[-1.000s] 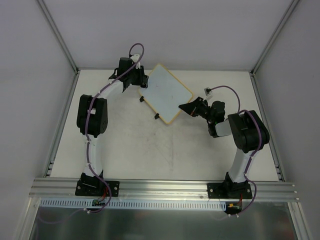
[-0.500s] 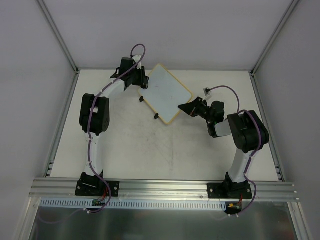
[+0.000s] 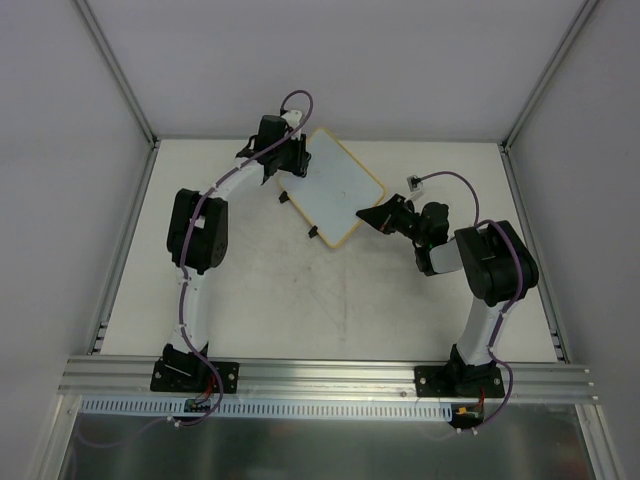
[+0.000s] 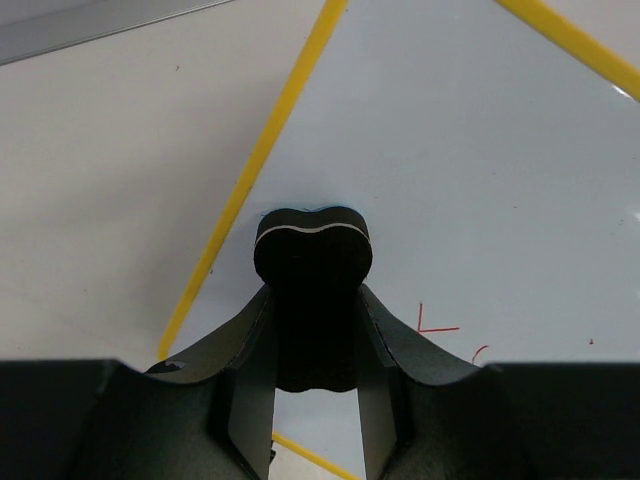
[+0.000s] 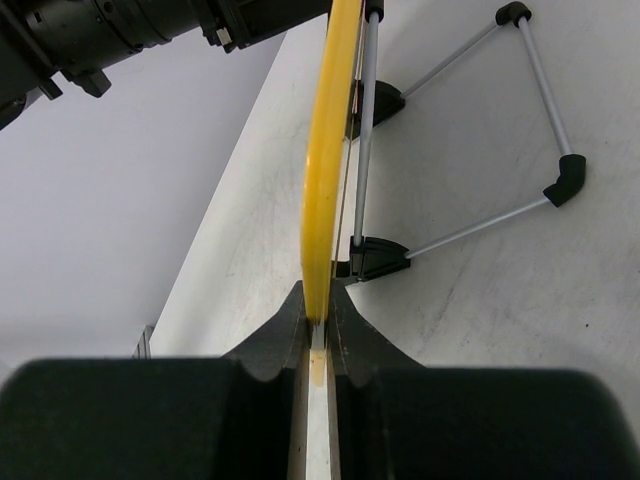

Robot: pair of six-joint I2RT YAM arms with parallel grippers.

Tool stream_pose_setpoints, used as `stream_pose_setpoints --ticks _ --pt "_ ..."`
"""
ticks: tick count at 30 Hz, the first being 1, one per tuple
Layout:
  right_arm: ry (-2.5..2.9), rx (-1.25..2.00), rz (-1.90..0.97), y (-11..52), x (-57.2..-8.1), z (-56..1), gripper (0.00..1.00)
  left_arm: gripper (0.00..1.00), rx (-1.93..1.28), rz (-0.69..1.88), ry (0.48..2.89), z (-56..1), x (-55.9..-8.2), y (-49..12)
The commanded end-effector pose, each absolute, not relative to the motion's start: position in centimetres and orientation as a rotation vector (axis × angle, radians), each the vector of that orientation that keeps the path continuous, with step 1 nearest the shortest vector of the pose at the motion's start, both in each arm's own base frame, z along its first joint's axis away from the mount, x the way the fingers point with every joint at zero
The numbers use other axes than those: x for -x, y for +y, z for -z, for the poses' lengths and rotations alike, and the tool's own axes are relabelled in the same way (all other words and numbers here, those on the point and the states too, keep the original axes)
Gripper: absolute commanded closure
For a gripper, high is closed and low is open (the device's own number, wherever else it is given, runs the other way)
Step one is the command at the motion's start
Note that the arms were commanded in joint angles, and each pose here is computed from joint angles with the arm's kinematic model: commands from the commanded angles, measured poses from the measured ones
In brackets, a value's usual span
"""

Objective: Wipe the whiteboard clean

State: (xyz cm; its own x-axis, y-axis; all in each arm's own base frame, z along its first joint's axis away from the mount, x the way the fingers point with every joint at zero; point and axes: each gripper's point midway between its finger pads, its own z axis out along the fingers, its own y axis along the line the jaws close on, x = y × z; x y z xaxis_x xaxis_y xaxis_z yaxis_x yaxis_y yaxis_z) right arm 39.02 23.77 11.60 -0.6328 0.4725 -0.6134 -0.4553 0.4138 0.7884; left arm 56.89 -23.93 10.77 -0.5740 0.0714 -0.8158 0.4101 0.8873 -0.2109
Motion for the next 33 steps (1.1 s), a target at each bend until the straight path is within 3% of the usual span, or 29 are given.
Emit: stream_pose_setpoints --ticks 1,18,33 --pt "1.596 0.186 -1.434 25.9 -37.6 -17.4 1.0 1.0 -0.552 0.686 2.178 -9.8 -50.5 -33.1" --pt "1.588 0.19 -1.44 26.0 -37.8 -17.8 1.0 1.0 -0.654 0.858 2.24 -9.3 -39.5 -38.5" --pt "1.581 0.196 -1.441 25.9 -37.7 -18.1 1.0 1.0 -0.766 0.988 2.182 -10.0 -36.8 -40.9"
